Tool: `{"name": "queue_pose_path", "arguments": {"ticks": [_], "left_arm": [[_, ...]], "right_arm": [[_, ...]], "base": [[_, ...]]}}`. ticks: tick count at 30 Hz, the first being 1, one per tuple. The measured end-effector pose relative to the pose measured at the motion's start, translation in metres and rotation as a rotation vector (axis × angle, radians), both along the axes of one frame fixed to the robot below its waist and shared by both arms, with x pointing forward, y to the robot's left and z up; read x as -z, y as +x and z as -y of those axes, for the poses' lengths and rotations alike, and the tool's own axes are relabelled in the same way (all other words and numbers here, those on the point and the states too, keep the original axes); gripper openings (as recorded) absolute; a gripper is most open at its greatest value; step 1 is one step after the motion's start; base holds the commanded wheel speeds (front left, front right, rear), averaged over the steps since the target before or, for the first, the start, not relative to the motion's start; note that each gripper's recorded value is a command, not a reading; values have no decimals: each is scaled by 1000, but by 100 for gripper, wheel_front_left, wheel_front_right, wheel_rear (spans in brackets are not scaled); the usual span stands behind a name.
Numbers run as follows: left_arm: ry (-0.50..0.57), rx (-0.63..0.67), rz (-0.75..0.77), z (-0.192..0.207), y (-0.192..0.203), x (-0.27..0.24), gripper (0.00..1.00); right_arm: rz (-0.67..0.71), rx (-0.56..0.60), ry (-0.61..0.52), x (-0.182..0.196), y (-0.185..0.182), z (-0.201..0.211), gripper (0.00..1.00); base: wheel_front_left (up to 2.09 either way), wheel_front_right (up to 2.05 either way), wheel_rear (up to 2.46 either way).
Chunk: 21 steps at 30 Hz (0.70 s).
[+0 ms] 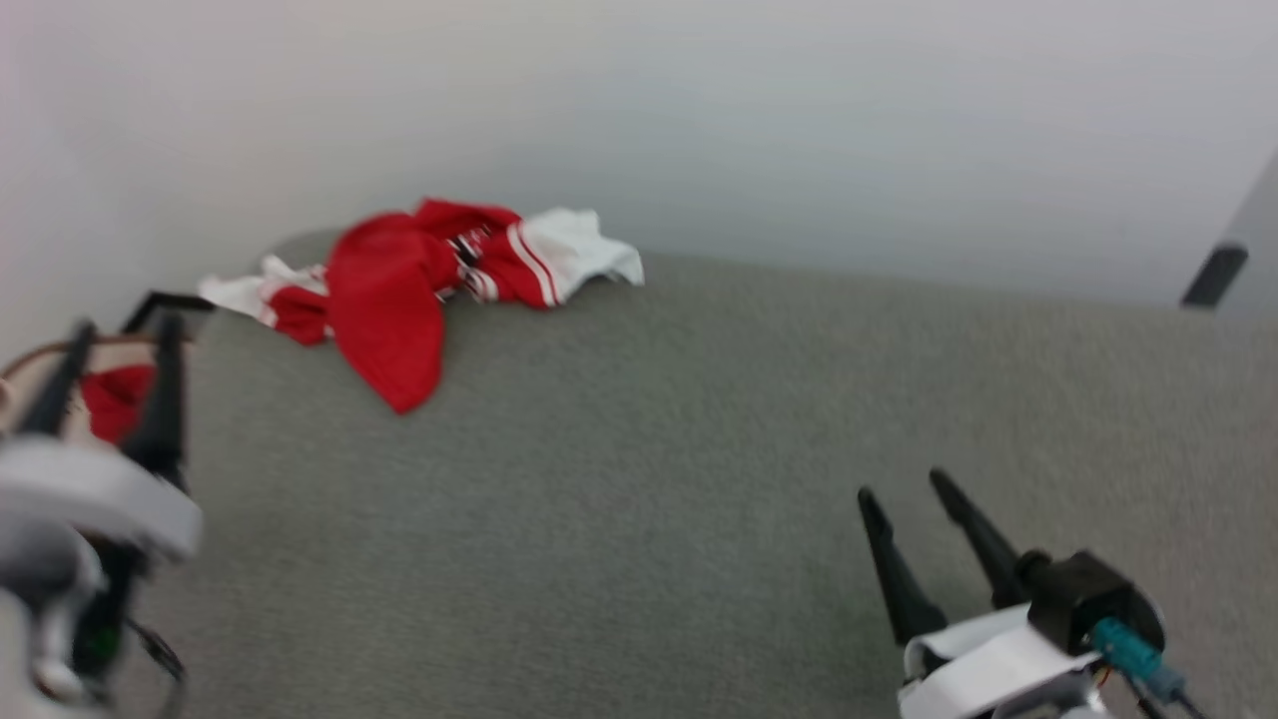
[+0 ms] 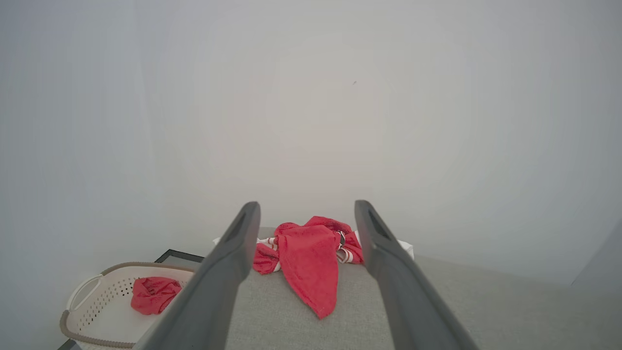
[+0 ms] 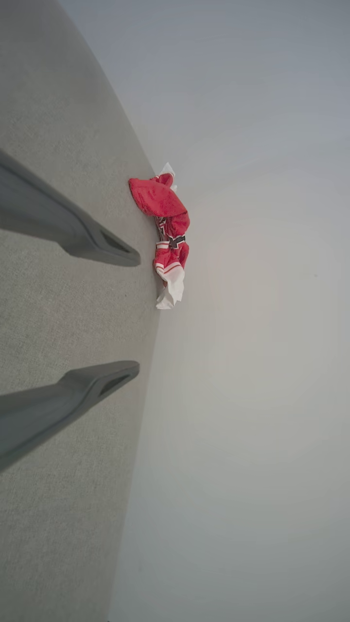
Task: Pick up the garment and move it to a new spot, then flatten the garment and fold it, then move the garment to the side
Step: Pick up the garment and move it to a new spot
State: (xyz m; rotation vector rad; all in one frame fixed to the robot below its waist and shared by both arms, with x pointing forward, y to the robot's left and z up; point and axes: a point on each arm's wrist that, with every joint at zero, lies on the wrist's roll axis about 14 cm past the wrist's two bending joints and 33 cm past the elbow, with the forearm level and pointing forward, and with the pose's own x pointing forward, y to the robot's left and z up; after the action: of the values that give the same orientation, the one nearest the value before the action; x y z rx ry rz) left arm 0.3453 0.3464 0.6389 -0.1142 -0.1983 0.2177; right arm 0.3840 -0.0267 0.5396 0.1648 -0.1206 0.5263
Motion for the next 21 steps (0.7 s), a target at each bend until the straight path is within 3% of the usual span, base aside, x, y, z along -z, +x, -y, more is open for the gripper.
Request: {"name": "queue_pose_path", "arguments": {"ticks": [11, 21], "left_arm": [[-50, 74, -283, -23, 116, 8, 100], [-105, 89, -642, -28, 193, 94, 100]], "right_arm": [[-48, 86, 3, 25, 42, 34, 100], [-136, 153, -11, 69, 64, 60, 100]], "base": [[0, 0, 0], [0, 0, 0]]}}
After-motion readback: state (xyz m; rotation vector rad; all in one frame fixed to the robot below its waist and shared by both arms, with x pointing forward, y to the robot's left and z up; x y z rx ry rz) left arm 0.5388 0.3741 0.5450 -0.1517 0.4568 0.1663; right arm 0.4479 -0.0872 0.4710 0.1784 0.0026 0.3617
